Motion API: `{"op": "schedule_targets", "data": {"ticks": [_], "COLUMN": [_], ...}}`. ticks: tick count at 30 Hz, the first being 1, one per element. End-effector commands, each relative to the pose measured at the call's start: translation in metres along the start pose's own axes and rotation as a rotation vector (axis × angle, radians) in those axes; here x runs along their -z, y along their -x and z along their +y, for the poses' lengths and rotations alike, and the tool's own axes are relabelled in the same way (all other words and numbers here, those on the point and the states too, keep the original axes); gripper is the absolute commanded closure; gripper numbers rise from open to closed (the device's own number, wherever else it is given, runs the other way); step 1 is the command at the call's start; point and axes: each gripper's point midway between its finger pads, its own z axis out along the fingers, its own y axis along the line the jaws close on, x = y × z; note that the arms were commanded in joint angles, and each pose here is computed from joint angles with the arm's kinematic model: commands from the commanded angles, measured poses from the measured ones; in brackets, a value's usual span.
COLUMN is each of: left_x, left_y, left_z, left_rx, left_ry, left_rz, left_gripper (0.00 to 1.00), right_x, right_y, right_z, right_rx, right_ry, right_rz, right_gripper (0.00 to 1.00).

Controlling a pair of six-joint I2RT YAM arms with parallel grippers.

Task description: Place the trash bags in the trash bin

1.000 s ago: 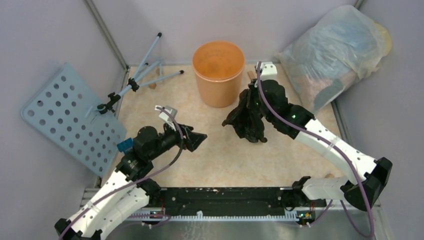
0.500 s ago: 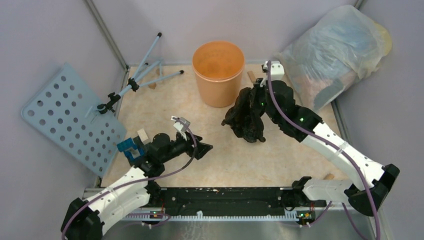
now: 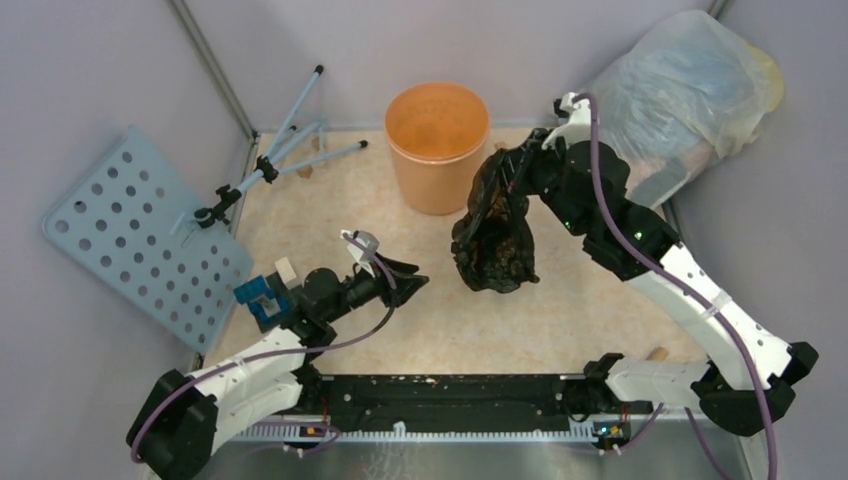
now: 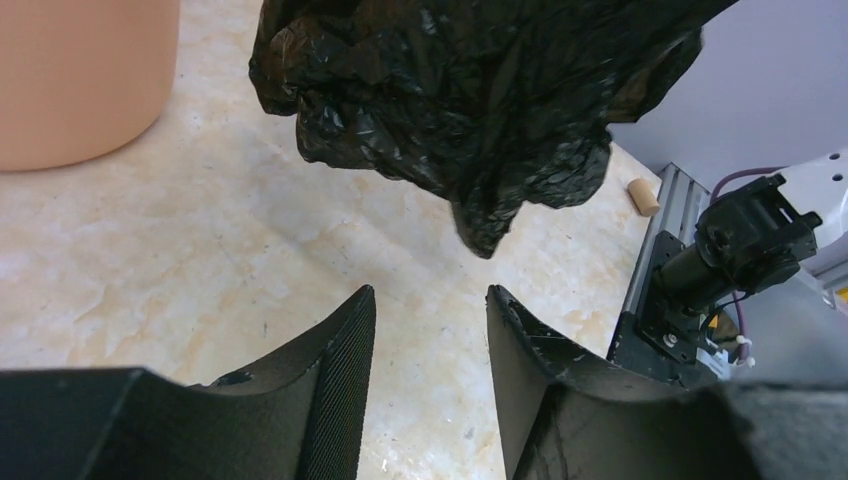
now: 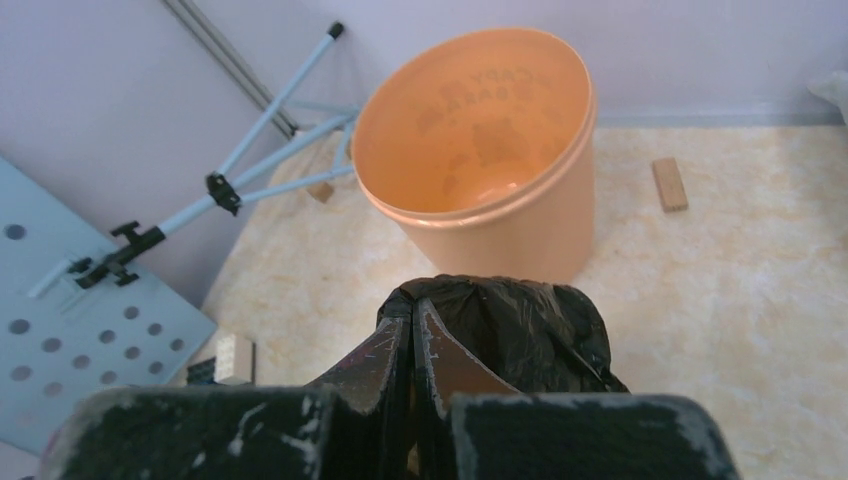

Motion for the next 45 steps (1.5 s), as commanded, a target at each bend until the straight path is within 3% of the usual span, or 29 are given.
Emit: {"op": "schedule_targets", "data": {"ticks": [1,8,28,45], "left_x": [-0.006,-0.015,-0.064,-0.099], "left_y": [0.016,0.014,0.000,-0.014], "left_z": [-0.020,-0.035,-0.064,-0.051], "left_rx": [-0.025,0.013,0.021,0.071], "left_ry": [-0.122,-0.206,-0.311,-0.301], "left_rz": [-0.074,-0.074,-0.044,-0.039], "left_gripper": [0.50,0.40,0.41,0.45], "right_x": [0.023,0.029,0.024,0.030], "right_y": [0.046,0.062,0.069,0.076], "right_z": [0.023,0.032,0.044,0.045], "right_rx": [-0.062,-0.086,-0.095,-0.108], "right_ry": [0.099,0.138,0.176,0.187], "right_rz": [-0.092,-0.121,-0.126,-0.142], "right_gripper": [1.00,1.00,1.00,1.00]}}
